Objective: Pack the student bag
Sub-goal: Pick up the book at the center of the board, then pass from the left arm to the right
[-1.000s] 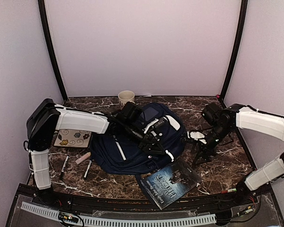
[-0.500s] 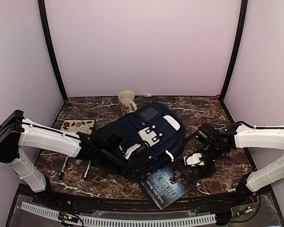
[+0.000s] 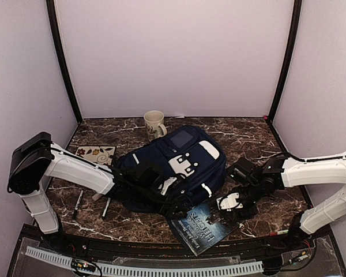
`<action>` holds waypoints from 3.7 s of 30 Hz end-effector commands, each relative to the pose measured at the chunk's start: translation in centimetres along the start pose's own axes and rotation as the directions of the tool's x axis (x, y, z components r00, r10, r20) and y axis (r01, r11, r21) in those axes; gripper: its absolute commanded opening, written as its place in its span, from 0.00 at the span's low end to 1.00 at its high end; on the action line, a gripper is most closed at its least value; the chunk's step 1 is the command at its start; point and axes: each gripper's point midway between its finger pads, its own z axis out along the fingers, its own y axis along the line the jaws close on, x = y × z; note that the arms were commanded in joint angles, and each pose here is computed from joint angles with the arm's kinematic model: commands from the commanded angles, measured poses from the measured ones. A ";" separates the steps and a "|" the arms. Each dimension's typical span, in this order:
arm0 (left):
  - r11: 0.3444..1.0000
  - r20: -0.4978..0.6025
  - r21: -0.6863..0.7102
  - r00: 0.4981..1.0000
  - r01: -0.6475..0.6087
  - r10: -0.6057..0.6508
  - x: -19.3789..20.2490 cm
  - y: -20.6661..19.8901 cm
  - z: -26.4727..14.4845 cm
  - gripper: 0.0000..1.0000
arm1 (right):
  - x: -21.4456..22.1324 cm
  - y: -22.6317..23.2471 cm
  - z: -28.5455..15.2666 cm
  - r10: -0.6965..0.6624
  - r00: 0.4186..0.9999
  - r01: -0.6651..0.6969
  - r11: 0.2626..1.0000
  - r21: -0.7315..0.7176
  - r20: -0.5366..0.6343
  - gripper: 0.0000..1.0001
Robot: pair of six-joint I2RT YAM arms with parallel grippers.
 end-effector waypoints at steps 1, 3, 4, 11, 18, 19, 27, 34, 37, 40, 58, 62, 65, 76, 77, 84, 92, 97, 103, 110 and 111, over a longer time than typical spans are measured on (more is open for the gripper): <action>0.997 0.004 0.075 1.000 -0.015 0.015 -1.6 -1.3 1.4 0.74 | 3.6 0.5 3.7 -0.029 0.988 0.040 0.997 0.064 -0.154 0.66; 0.996 -0.041 0.084 0.999 0.007 -0.004 -1.1 -1.0 2.3 0.74 | 3.9 0.7 3.7 -0.033 0.988 0.045 0.996 0.074 -0.152 0.66; 0.996 -0.061 0.087 0.998 0.020 -0.015 -0.8 -0.9 2.7 0.74 | 4.0 0.7 3.7 -0.031 0.988 0.044 0.996 0.083 -0.150 0.66; 0.985 -0.233 0.077 0.964 0.151 -0.130 1.9 0.3 4.7 0.74 | 3.8 0.4 3.7 -0.021 0.990 0.036 0.994 0.103 -0.143 0.65; 0.935 -0.334 0.217 0.921 0.281 -0.199 3.7 -0.5 6.2 0.66 | 3.7 0.6 4.1 -0.026 0.988 0.041 0.994 0.101 -0.151 0.65; 0.927 -0.337 0.225 0.916 0.301 -0.215 3.8 -0.5 6.4 0.64 | 3.6 0.5 4.1 -0.024 0.988 0.039 0.994 0.101 -0.152 0.65; 0.871 -0.300 0.358 0.925 0.337 -0.234 1.7 -2.5 6.5 0.35 | 3.8 0.7 4.3 -0.017 0.986 0.032 0.995 0.093 -0.164 0.65; 0.859 -0.264 0.400 0.938 0.320 -0.226 0.6 -4.1 4.9 0.07 | 2.4 -0.6 0.8 -0.011 0.992 0.028 0.990 0.139 -0.123 0.66; 0.869 -0.223 0.415 0.956 0.271 -0.192 -0.5 -5.7 3.4 0.01 | 0.5 -1.8 -3.2 -0.006 0.999 0.011 0.984 0.180 -0.031 0.69; 0.894 -0.172 0.400 0.974 0.204 -0.146 -1.5 -7.1 2.2 0.00 | -1.9 -3.5 -8.3 0.025 0.994 -0.049 0.973 0.226 0.109 0.72; 0.912 -0.134 -0.189 0.930 -0.363 0.343 -5.5 -6.5 -7.2 0.00 | -8.1 -7.4 -18.3 0.152 0.856 -0.054 0.977 -0.208 0.493 0.94; 0.853 -0.156 -0.219 0.880 -0.473 0.448 -5.8 -6.3 -7.8 0.00 | -8.7 -9.0 -17.2 0.125 0.852 -0.041 0.984 -0.174 0.508 0.88; 0.818 -0.154 -0.244 0.854 -0.521 0.498 -6.2 -5.9 -7.9 0.00 | -9.5 -10.3 -16.1 0.108 0.851 -0.039 0.989 -0.142 0.514 0.86; 0.730 -0.050 -0.342 0.787 -0.592 0.615 -8.4 -6.8 -9.4 0.00 | -11.9 -8.3 -10.0 0.116 0.896 0.021 0.953 -0.303 0.429 0.72; 0.725 -0.041 -0.354 0.784 -0.592 0.620 -8.5 -6.6 -9.5 0.00 | -12.0 -8.1 -9.8 0.120 0.899 0.022 0.948 -0.317 0.420 0.69; 0.707 0.025 -0.406 0.767 -0.579 0.642 -9.1 -6.2 -10.1 0.00 | -11.8 -7.7 -8.9 0.143 0.912 0.000 0.937 -0.348 0.384 0.46; 0.700 0.110 -0.454 0.745 -0.552 0.658 -9.6 -5.9 -11.1 0.26 | -12.0 -7.6 -8.6 0.180 0.909 -0.027 0.926 -0.377 0.377 0.21; 0.688 0.184 -0.546 0.732 -0.478 0.656 -10.8 -5.6 -13.7 0.56 | -12.1 -7.9 -11.2 0.228 0.873 -0.041 0.915 -0.401 0.431 0.04; 0.744 0.485 -0.591 0.599 -0.312 0.637 -13.7 -9.1 -21.2 0.94 | -10.4 -10.6 -18.0 0.347 0.750 -0.096 0.899 -0.426 0.563 0.02; 0.852 0.727 -0.466 0.446 -0.239 0.523 -15.0 -12.4 -25.5 0.94 | -8.1 -14.7 -24.5 0.475 0.526 -0.168 0.871 -0.461 0.706 0.00; 0.863 0.745 -0.445 0.435 -0.239 0.505 -15.1 -12.5 -25.3 0.93 | -7.8 -15.3 -24.9 0.486 0.505 -0.177 0.867 -0.465 0.713 0.00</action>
